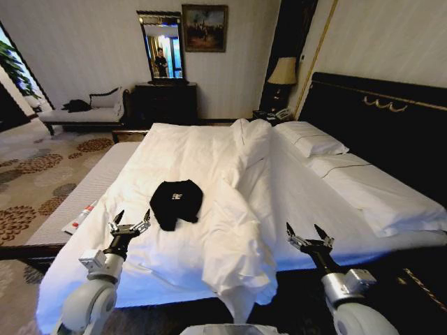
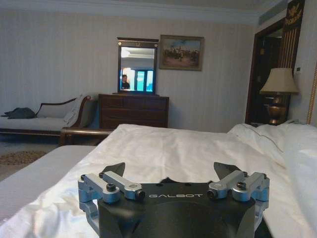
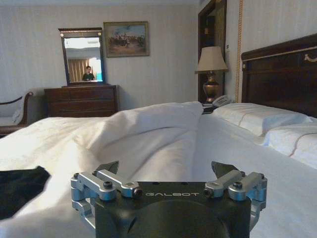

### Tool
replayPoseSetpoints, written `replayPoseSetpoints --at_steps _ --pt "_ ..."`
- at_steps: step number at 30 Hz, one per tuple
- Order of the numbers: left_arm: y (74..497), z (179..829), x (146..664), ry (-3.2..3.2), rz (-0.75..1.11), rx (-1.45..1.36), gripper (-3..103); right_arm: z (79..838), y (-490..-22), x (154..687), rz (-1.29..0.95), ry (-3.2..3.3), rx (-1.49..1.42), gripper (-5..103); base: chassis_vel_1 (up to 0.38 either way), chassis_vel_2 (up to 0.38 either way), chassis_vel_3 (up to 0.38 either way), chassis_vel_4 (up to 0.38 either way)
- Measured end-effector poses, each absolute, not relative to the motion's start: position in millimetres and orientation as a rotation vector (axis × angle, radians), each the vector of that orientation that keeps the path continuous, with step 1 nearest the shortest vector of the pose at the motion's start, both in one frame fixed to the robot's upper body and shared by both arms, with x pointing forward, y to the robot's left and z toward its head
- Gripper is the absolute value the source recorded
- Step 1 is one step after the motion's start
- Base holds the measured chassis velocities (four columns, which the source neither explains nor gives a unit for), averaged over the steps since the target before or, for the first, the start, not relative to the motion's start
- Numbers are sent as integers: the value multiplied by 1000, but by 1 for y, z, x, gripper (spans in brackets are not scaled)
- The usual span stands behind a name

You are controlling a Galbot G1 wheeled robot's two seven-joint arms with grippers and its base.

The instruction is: Fold the clothes on the bed.

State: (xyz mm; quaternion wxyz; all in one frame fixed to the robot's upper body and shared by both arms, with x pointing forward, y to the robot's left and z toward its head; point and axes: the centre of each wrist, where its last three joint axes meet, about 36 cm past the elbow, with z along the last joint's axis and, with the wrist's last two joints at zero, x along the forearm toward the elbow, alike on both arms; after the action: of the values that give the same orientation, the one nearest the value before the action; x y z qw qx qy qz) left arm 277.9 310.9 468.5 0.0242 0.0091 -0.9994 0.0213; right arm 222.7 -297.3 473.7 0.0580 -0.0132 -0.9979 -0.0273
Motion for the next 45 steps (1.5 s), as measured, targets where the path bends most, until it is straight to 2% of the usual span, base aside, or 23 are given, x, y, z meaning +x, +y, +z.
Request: replayPoseSetpoints --at_steps 14,27,45 --pt "311 467 277 -3089 69 33 100 521 -285 221 -361 -2901 83 100 74 117 -82 -114" --pt "312 466 278 -3086 59 28 100 506 -309 260 -217 -2745 121 100 0 0 0 0" --pt "308 467 285 -3091 11 3 100 498 -294 268 -162 -2591 250 100 0 0 0 0"
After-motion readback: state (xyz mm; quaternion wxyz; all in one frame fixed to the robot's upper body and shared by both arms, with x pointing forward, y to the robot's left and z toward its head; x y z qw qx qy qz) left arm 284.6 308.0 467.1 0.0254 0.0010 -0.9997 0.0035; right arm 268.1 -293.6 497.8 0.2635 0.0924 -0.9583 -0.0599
